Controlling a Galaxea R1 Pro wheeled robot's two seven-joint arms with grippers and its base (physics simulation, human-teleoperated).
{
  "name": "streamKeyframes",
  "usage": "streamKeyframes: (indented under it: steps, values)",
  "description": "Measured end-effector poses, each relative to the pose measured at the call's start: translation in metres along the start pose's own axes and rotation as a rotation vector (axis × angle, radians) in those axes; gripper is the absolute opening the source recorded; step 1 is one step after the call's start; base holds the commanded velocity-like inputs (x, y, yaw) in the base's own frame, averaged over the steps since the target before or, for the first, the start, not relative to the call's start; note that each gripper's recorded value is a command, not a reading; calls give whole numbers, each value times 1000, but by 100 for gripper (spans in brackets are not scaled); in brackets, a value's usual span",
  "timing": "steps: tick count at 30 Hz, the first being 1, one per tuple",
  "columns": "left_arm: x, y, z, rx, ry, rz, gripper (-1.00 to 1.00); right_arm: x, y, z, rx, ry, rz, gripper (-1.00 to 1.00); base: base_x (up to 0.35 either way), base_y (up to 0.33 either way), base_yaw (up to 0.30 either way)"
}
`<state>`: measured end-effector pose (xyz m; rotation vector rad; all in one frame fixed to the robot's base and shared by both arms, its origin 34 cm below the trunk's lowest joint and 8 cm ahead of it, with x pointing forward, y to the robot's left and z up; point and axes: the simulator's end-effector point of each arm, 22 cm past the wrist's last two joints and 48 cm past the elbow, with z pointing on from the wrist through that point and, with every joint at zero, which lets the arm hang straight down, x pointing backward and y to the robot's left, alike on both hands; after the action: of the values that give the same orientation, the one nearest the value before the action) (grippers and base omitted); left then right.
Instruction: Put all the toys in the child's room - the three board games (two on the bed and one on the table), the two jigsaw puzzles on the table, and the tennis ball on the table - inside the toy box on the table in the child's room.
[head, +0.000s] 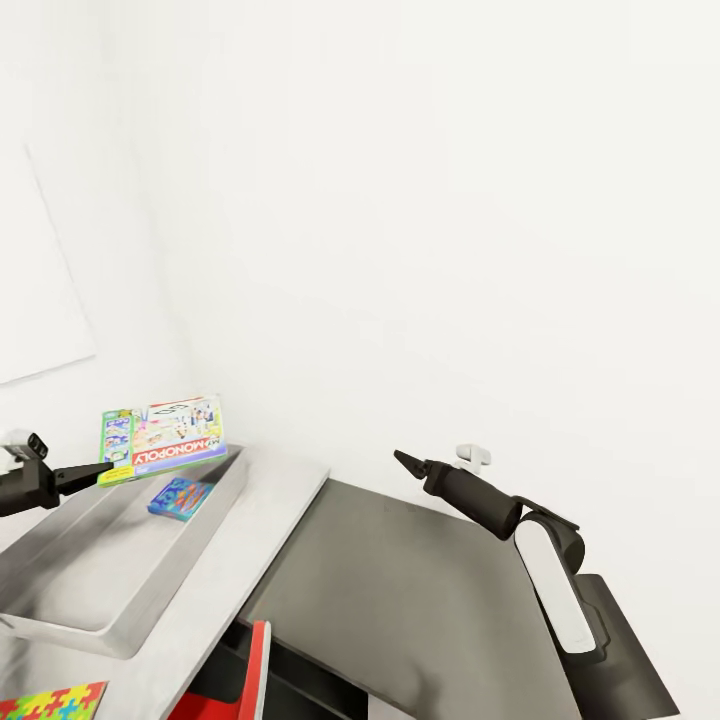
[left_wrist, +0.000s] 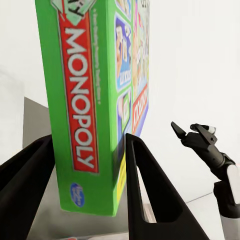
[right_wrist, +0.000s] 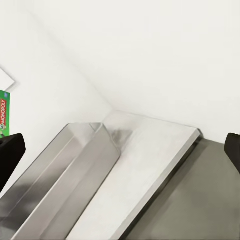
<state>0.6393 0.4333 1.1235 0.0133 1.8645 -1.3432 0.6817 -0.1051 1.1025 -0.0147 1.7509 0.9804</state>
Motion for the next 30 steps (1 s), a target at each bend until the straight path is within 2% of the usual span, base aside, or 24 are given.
streamKeyframes:
  steps: [23,30]
  values:
    - [1,1,0,-2,2,1,-100,0,-1,0,3,0,-1,100,1,0,0]
    - [4,9,-6,-50,27,7,-100,-1,-1,-1,2,-1,0,100,0,0,0]
